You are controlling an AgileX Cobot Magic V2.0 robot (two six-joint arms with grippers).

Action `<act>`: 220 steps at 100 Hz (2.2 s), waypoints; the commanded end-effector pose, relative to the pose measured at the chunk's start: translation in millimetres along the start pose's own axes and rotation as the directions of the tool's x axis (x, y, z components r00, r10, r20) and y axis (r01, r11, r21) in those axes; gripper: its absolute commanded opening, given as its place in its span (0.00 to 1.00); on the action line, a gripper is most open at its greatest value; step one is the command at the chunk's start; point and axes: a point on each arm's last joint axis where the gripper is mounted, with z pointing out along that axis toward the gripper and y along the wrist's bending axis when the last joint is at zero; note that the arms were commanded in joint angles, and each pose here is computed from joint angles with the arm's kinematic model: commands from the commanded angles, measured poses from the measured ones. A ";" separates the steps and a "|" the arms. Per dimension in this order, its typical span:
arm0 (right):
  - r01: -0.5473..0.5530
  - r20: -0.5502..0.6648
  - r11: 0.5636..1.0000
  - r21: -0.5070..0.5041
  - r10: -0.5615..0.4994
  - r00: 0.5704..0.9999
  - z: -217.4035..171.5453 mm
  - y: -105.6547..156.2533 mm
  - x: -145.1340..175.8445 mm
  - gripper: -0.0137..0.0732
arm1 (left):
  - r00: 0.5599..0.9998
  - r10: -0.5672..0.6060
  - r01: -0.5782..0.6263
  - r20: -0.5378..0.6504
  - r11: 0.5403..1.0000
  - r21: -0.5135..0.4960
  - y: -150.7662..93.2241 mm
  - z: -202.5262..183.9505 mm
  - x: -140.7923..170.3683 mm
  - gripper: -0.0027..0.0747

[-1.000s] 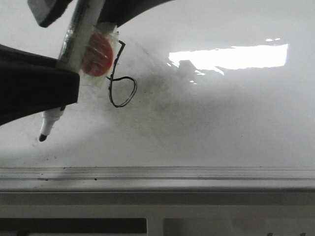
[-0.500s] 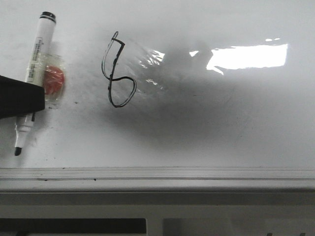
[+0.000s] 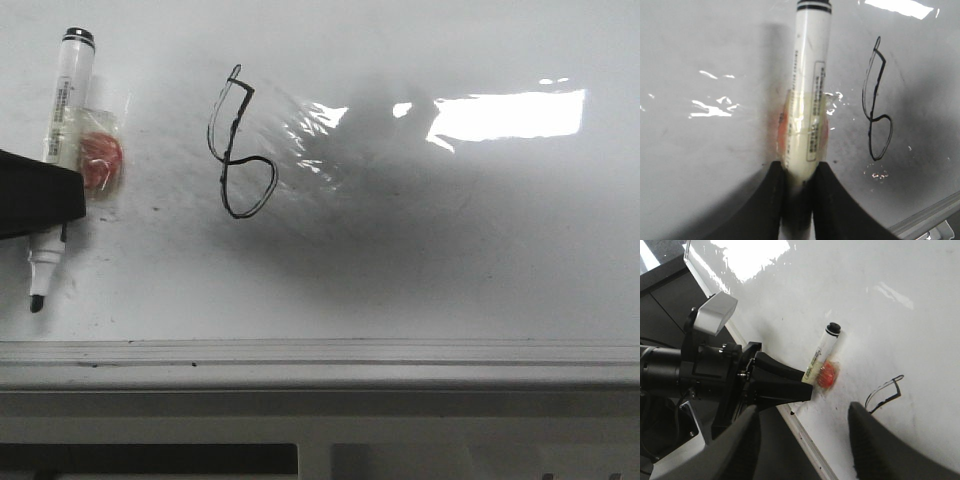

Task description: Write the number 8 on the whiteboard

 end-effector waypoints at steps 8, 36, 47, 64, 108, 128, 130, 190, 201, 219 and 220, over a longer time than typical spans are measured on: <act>0.002 0.105 1.000 0.010 -0.003 0.994 -13.3 1.3 -15.5 0.54 | 0.992 -0.038 0.034 0.124 0.999 0.035 -6.6 0.4 -17.5 0.31; 0.040 0.074 0.999 0.023 -0.042 0.996 -17.1 1.1 -12.3 0.33 | 0.987 -0.044 0.036 0.156 0.998 0.054 -8.5 -5.3 -22.5 0.58; 0.064 0.080 0.997 0.037 -0.067 0.995 -26.5 1.5 -7.1 0.08 | 0.975 -0.048 0.027 0.215 0.995 0.097 -12.8 -18.3 -31.5 0.52; 0.107 0.128 0.991 0.076 -0.116 0.985 -53.2 1.6 17.4 0.08 | 0.951 -0.019 -0.038 0.308 0.983 0.177 -19.9 -47.9 -43.3 0.11; 0.161 0.445 0.967 0.199 -0.236 0.864 -121.7 -3.9 146.4 0.08 | 0.943 0.118 -0.191 0.313 0.958 0.212 -3.3 -107.1 -10.7 0.01; 0.161 0.528 0.965 0.207 -0.249 0.812 -130.1 -6.2 192.9 0.08 | 0.940 0.125 -0.201 0.317 0.955 0.216 0.9 -116.5 -4.1 0.01; 0.161 0.537 0.965 0.208 -0.250 0.806 -130.7 -6.3 195.7 0.08 | 0.940 0.125 -0.201 0.318 0.955 0.217 0.9 -116.6 -4.2 0.01; 0.159 0.511 0.966 0.204 -0.244 0.824 -123.8 -8.2 200.4 0.08 | 0.940 0.123 -0.199 0.317 0.956 0.217 0.9 -116.6 -4.2 0.01; 0.159 0.511 0.966 0.204 -0.244 0.824 -123.8 -8.2 200.4 0.08 | 0.942 0.125 -0.198 0.312 0.956 0.216 1.7 -115.8 -2.6 0.01; 0.159 0.511 0.966 0.204 -0.244 0.824 -123.8 -8.2 200.4 0.08 | 0.929 0.247 -0.288 0.275 0.950 0.119 7.2 -113.5 1.4 0.01; 0.159 0.511 0.966 0.204 -0.244 0.824 -123.8 -8.2 200.4 0.08 | 0.930 0.248 -0.287 0.272 0.951 0.113 7.7 -113.3 1.6 0.01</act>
